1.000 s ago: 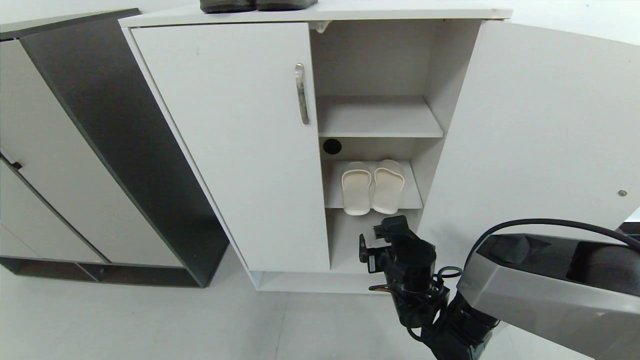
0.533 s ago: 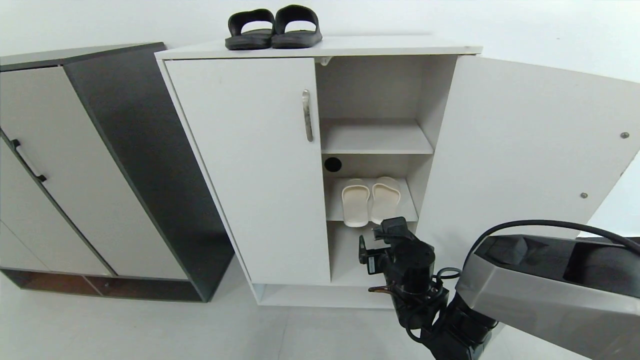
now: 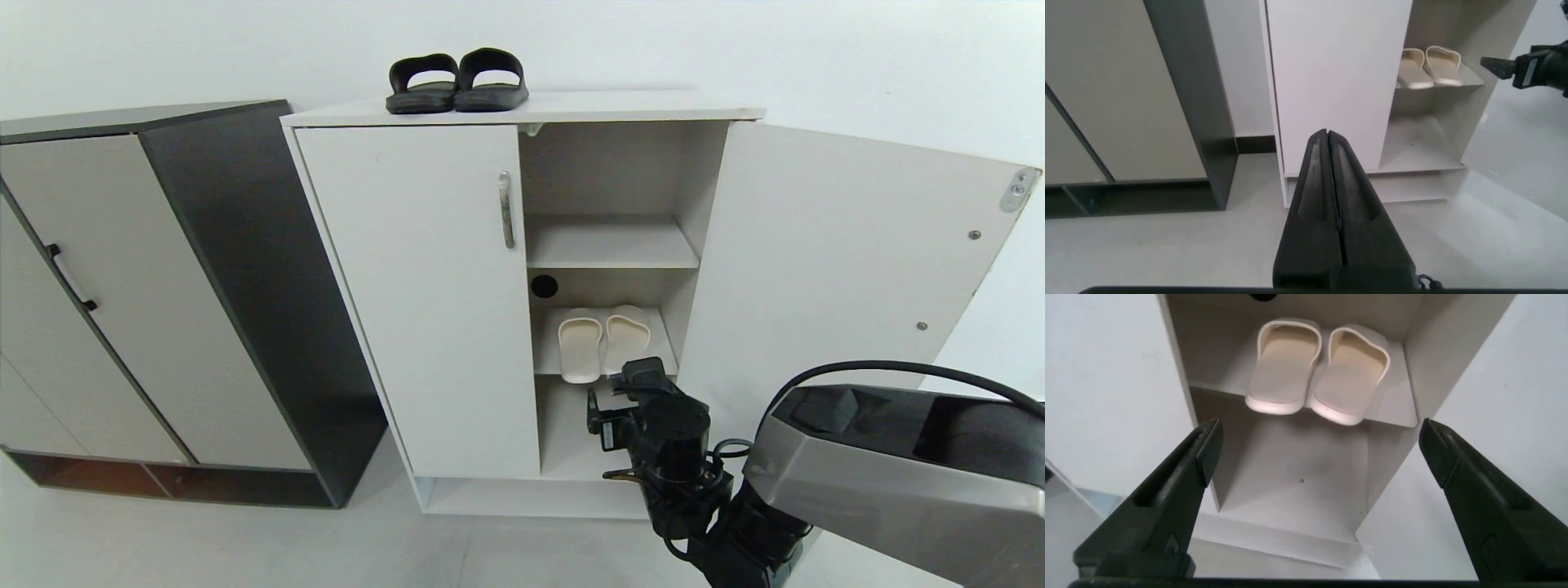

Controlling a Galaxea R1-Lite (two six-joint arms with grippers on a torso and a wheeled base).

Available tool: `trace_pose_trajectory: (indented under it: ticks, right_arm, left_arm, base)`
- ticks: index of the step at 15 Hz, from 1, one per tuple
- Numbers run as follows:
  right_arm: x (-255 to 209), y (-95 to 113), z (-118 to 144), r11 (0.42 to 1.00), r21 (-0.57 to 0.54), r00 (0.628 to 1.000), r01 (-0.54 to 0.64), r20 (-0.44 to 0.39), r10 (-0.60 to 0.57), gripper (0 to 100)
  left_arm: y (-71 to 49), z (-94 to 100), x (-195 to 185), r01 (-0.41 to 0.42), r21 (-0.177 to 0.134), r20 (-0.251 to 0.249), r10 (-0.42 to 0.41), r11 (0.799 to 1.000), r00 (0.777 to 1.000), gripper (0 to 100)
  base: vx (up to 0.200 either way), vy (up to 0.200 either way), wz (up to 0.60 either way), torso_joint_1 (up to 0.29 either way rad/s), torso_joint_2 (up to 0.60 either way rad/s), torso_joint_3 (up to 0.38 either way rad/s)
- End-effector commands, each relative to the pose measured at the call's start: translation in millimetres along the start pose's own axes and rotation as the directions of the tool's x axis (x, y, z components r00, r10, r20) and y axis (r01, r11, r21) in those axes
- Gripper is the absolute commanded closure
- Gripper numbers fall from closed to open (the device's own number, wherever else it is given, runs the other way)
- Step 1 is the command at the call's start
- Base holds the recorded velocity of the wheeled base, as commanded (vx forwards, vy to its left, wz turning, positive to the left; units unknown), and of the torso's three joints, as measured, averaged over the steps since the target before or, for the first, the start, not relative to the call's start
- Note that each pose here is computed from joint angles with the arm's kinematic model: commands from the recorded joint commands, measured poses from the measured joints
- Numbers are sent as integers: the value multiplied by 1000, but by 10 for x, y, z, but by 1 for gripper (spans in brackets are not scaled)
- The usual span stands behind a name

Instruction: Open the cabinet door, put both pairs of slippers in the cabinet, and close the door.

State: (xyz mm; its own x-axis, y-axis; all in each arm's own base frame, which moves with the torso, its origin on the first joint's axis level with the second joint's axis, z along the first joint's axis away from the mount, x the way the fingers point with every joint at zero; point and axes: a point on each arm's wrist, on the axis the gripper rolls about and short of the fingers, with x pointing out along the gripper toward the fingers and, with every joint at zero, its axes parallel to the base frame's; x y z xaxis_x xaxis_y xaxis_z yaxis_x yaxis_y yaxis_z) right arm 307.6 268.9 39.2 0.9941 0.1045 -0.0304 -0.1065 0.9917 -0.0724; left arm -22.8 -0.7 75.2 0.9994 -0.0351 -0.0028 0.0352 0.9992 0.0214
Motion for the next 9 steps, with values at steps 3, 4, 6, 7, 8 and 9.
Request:
trace_pose_trajectory:
  ticks: [3, 4, 6, 7, 8, 9]
  right_arm:
    - [-68, -60, 4, 998, -3, 998, -55, -17, 55, 0]
    - [-68, -60, 4, 998, -3, 998, -57, -17, 57, 0]
    - [-66, -58, -8, 998, -5, 998, -57, -19, 57, 0]
    - [-66, -58, -14, 998, -7, 998, -55, -21, 55, 0]
    - [-67, -58, -24, 998, -9, 998, -56, -23, 55, 0]
    - [-66, -57, -36, 998, -11, 998, -56, -26, 55, 0]
  left_arm:
    - [0, 0, 1, 0, 0, -2, 0, 1000, 1000, 100]
    - [0, 0, 1, 0, 0, -2, 0, 1000, 1000, 100]
    - [0, 0, 1, -1, 0, -2, 1, 1000, 1000, 100]
    - [0, 0, 1, 0, 0, -2, 0, 1000, 1000, 100]
    - [0, 0, 1, 0, 1, -2, 0, 1000, 1000, 100]
    - [0, 0, 1, 0, 1, -2, 0, 1000, 1000, 100]
  base:
    - [0, 0, 0, 0, 0, 0]
    - [0, 0, 0, 0, 0, 0]
    - [0, 0, 0, 4, 9, 40]
    - [0, 200, 0, 12, 110, 80]
    - [0, 200, 0, 7, 71, 41]
    - [0, 200, 0, -2, 46, 41]
